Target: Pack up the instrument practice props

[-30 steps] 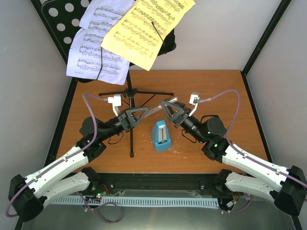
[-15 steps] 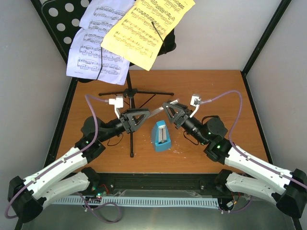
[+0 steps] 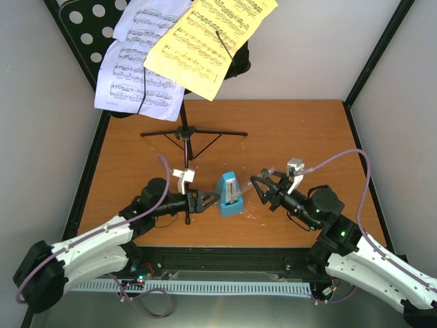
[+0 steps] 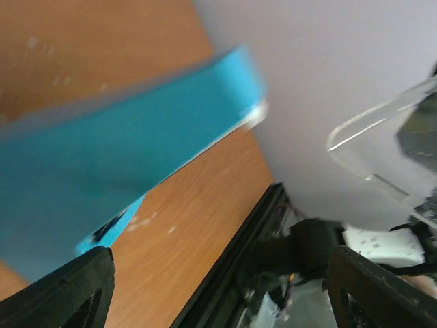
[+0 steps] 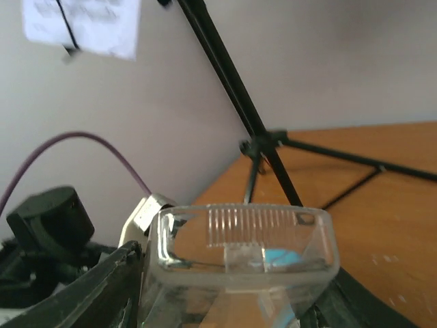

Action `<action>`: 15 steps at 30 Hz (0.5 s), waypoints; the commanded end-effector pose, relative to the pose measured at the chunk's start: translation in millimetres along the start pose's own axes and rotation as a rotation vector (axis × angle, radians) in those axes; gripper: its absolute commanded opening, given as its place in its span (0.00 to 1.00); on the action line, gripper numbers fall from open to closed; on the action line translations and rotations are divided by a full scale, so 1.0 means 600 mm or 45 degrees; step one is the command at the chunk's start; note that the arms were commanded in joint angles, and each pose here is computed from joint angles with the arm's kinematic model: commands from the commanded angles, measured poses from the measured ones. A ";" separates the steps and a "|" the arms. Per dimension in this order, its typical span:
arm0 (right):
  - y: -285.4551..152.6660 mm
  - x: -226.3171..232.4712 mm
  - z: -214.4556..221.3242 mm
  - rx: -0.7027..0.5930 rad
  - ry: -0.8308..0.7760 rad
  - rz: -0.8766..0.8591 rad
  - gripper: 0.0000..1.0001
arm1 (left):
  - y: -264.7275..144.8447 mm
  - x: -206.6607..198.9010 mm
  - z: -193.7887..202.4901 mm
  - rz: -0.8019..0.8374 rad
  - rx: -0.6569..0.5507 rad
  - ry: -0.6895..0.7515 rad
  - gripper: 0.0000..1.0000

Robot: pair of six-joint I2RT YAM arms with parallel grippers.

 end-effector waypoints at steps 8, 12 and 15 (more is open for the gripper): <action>-0.023 -0.045 0.139 0.226 -0.174 0.089 0.40 | 0.042 0.080 0.046 -0.077 0.178 0.063 0.84; -0.017 -0.055 0.158 0.238 -0.196 0.119 0.41 | 0.051 0.094 0.047 -0.083 0.168 0.074 0.84; -0.011 -0.058 0.163 0.237 -0.203 0.126 0.41 | 0.057 0.109 0.044 -0.109 0.146 0.073 0.85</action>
Point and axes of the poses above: each gripper's point midway between its finger pads, its own y axis out along the fingers, its own x axis along the line the jaws close on, z = x × y, the point moved 2 cm from there along -y, back along the fingers, and after that the axes turned 15 degrees about -y, right-handed, at the moved point
